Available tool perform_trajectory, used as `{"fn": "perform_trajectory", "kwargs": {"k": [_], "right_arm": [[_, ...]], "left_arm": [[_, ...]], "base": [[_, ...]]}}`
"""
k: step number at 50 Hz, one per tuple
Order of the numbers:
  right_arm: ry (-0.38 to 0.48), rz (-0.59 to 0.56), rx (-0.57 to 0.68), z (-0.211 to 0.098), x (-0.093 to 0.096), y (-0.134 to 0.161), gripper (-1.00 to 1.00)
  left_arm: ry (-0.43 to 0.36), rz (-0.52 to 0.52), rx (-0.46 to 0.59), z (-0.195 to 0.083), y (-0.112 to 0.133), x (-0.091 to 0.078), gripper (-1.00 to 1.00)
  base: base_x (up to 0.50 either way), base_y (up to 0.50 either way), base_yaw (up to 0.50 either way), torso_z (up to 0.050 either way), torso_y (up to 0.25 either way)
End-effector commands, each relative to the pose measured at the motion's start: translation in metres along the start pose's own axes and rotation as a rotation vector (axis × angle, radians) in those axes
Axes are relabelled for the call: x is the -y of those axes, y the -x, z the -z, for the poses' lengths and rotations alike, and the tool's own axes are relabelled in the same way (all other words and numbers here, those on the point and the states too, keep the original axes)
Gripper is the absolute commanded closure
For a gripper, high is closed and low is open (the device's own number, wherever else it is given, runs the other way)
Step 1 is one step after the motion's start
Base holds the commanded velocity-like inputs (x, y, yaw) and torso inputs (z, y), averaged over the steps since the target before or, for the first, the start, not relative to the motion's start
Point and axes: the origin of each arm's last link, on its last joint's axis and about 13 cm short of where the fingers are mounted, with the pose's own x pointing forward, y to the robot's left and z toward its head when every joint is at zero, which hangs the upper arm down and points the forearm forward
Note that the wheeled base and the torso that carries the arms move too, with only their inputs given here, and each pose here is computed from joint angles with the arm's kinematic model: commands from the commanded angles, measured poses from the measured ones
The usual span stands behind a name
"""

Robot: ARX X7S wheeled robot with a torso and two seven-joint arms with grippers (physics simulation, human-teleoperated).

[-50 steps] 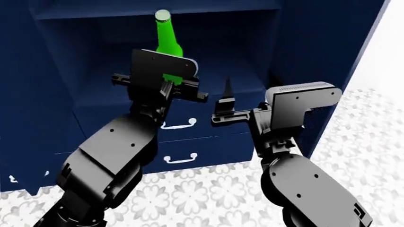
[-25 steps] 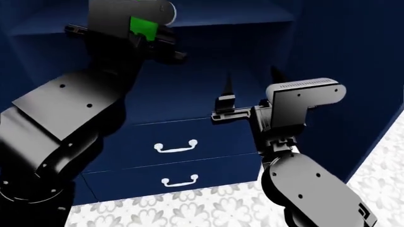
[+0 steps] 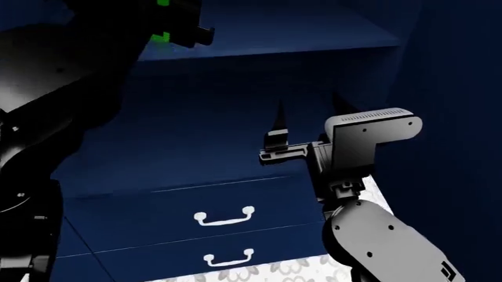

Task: Pick the beer from the counter and place it in the cabinet.

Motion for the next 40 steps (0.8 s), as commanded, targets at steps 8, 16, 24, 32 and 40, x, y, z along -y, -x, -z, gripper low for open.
{"fn": "perform_trajectory", "kwargs": {"k": [8,16,24,32,40], "right_arm": [[0.002,0.006,-0.002,0.000,0.000,0.003,-1.00],[-0.004,0.016,-0.007,-0.001,0.002,0.004,-1.00],[-0.016,0.014,-0.020,0.002,0.001,0.003,-1.00],[-0.020,0.025,-0.033,0.002,0.000,0.004,-1.00],[0.004,0.027,-0.045,0.002,-0.001,0.005,-1.00]], "left_arm": [[0.002,0.016,-0.102,-0.043,-0.018,-0.027,1.00],[-0.001,0.015,-0.106,-0.046,-0.018,-0.028,1.00],[0.000,0.016,-0.088,-0.048,-0.015,-0.028,1.00],[0.003,0.023,-0.076,-0.051,-0.009,-0.027,1.00],[0.026,0.041,-0.078,-0.053,-0.009,-0.027,1.00]], "base": [[0.49,0.08,0.00,0.000,0.001],[0.49,0.08,0.00,0.000,0.001],[0.49,0.07,0.00,0.000,0.001],[0.36,0.06,0.00,0.000,0.003],[0.00,0.00,0.00,0.000,0.000]]}}
